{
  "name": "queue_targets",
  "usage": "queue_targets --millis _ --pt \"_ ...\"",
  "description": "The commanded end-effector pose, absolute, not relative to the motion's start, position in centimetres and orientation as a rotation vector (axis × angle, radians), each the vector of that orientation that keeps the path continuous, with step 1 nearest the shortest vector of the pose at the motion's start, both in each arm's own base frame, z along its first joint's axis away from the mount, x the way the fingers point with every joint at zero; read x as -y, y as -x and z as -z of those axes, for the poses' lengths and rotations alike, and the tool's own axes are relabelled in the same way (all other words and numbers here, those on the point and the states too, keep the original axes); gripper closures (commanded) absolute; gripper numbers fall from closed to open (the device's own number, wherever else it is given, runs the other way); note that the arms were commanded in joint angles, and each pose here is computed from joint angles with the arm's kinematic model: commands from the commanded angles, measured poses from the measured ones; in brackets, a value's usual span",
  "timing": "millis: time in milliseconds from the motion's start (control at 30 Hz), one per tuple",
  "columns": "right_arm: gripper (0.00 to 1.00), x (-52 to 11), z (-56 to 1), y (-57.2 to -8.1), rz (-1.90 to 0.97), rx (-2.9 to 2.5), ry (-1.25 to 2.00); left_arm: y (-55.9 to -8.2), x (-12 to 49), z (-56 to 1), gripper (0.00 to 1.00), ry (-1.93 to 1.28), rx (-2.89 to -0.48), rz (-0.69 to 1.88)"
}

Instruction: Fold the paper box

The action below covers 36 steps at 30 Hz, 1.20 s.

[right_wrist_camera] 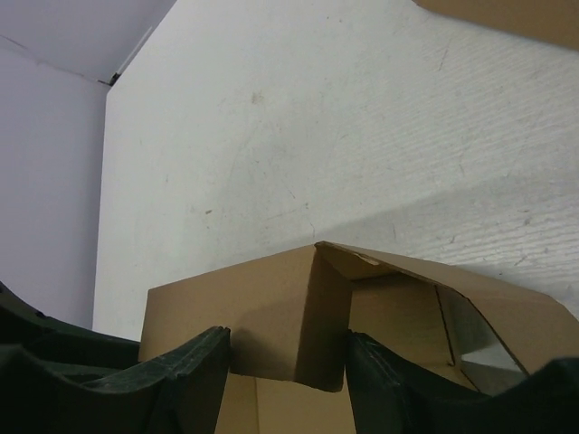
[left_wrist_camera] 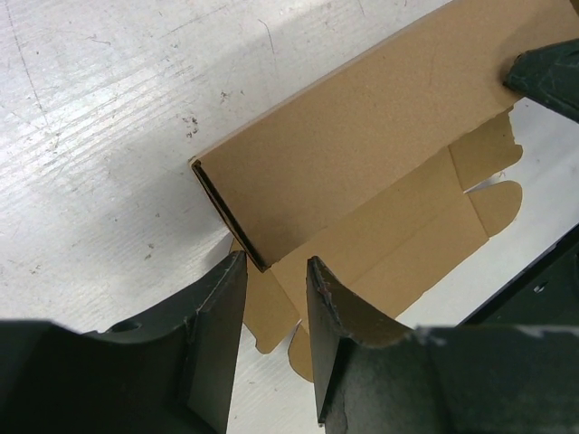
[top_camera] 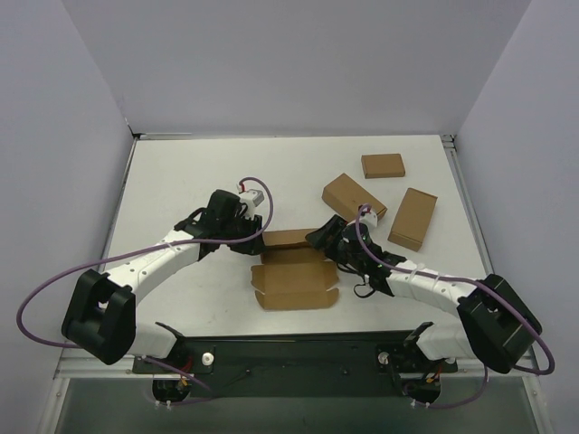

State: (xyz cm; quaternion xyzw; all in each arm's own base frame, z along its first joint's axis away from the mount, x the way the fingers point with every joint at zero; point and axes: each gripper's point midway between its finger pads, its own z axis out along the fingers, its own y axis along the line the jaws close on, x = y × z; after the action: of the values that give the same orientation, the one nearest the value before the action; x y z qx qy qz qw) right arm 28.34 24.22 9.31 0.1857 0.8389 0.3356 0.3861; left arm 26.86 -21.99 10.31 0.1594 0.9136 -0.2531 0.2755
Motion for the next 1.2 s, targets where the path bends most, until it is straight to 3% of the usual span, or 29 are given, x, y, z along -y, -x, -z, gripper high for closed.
queue_targets --millis 0,433,500,600,667,700,800,1033,1167 --pt "0.5 -25.5 -11.9 -29.5 -0.977 -2.035 -0.47 -27.1 22.4 -11.2 0.57 -0.455 -2.422 0.684" --pt "0.88 -25.5 -11.1 -29.8 -1.016 -1.976 -0.521 -26.7 22.9 -11.1 0.58 -0.475 -2.416 0.703" --pt "0.89 -25.5 -11.0 -29.8 -1.017 -1.972 -0.527 -26.7 22.9 -11.0 0.58 -0.475 -2.423 0.699" --pt "0.84 -25.3 -11.0 -29.6 -1.019 -1.97 -0.519 -26.8 22.7 -10.9 0.58 -0.469 -2.429 0.685" --pt "0.64 -25.1 -11.1 -29.3 -1.01 -1.976 -0.507 -26.9 22.6 -10.7 0.58 -0.462 -2.436 0.671" --pt "0.49 -24.8 -11.1 -29.1 -0.997 -1.98 -0.493 -26.9 22.5 -10.8 0.58 -0.46 -2.434 0.668" --pt "0.38 -23.8 -10.6 -28.1 -0.942 -2.013 -0.451 -27.0 22.5 -10.8 0.58 -0.456 -2.434 0.661" --pt "0.38 -20.0 -8.1 -25.3 -0.76 -2.081 -0.394 -26.9 22.6 -10.8 0.58 -0.457 -2.436 0.675" --pt "0.51 -18.3 -7.4 -25.2 -0.641 -2.096 -0.353 -26.9 22.6 -10.7 0.58 -0.457 -2.437 0.675"
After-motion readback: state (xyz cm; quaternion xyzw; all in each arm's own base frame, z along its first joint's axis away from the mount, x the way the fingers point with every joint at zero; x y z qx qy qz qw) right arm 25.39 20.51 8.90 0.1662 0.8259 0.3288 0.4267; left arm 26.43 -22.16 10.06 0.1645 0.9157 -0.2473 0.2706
